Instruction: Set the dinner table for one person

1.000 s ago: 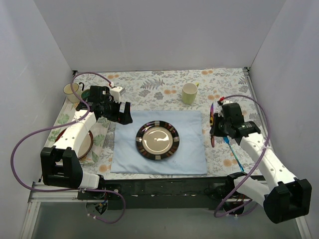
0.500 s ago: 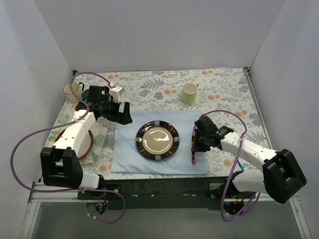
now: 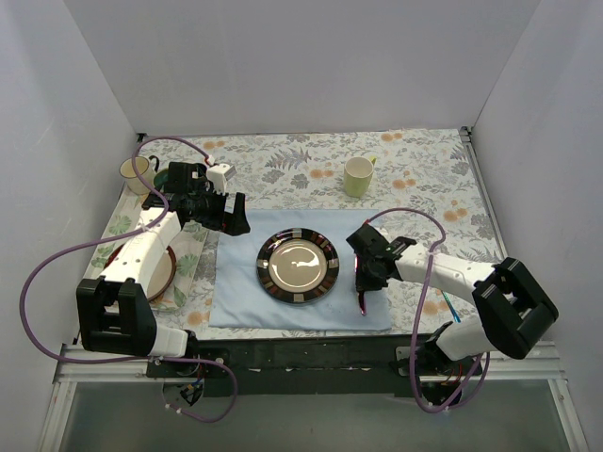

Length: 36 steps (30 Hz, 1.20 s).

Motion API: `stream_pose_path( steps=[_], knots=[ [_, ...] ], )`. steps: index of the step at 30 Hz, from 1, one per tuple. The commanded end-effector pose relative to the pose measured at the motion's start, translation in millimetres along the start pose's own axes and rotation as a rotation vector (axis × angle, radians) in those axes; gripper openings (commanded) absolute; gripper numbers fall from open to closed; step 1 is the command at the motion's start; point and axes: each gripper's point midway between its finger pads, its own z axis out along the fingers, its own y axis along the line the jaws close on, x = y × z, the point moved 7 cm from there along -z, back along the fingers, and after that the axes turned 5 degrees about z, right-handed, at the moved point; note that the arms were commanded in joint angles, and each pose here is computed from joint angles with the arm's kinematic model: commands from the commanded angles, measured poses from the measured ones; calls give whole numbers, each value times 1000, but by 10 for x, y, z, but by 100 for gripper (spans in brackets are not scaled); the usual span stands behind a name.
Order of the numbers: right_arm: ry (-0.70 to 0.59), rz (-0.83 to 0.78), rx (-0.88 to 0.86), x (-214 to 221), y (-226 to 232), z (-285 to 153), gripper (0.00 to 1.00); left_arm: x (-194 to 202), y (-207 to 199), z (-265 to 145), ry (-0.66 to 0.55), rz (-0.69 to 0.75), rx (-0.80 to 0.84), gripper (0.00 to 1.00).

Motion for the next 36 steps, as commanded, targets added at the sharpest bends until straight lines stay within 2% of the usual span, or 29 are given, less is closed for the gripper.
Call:
stream_pose_path(
  steps=[1,5,15,17,18,21,23,24,25,26,27,29,31,36],
  knots=[
    [-35,-4,34,-86,64,16,1,-36,-2,-45,-23,22,0,98],
    [-55,40,30,-100,78,50,1,-34,-4,-46,-22,23,2,98],
    [-61,17,67,-150,74,-5,1,-32,-6,-41,-19,19,6,98],
    [-65,-12,74,-211,107,-74,11,-28,-2,-34,-16,21,6,98],
    [-68,-19,76,-243,130,-107,29,-32,-4,-32,-17,19,9,98],
    [-91,-27,92,-374,202,-261,56,-41,-5,-36,-17,19,11,98],
    [-134,-25,66,-504,286,-426,61,-31,-7,-38,-12,21,12,98],
    [-141,-35,70,-526,280,-498,67,-31,-8,-38,-12,19,12,98],
    [-196,-40,64,-603,284,-625,70,-32,-9,-41,-11,20,12,98],
    [-231,-74,70,-666,263,-716,78,-32,-7,-40,-9,19,11,98],
    [-277,-85,65,-788,253,-839,89,-32,-7,-40,-9,19,11,98],
    [-312,-111,40,-921,137,-1007,91,-37,-10,-42,-9,18,14,98],
    [-299,-149,48,-1076,-188,-1040,88,-47,-11,-51,-13,21,12,98],
    [-248,-71,205,-1157,-1113,-907,86,-51,-28,-67,-19,27,20,98]
  ],
)
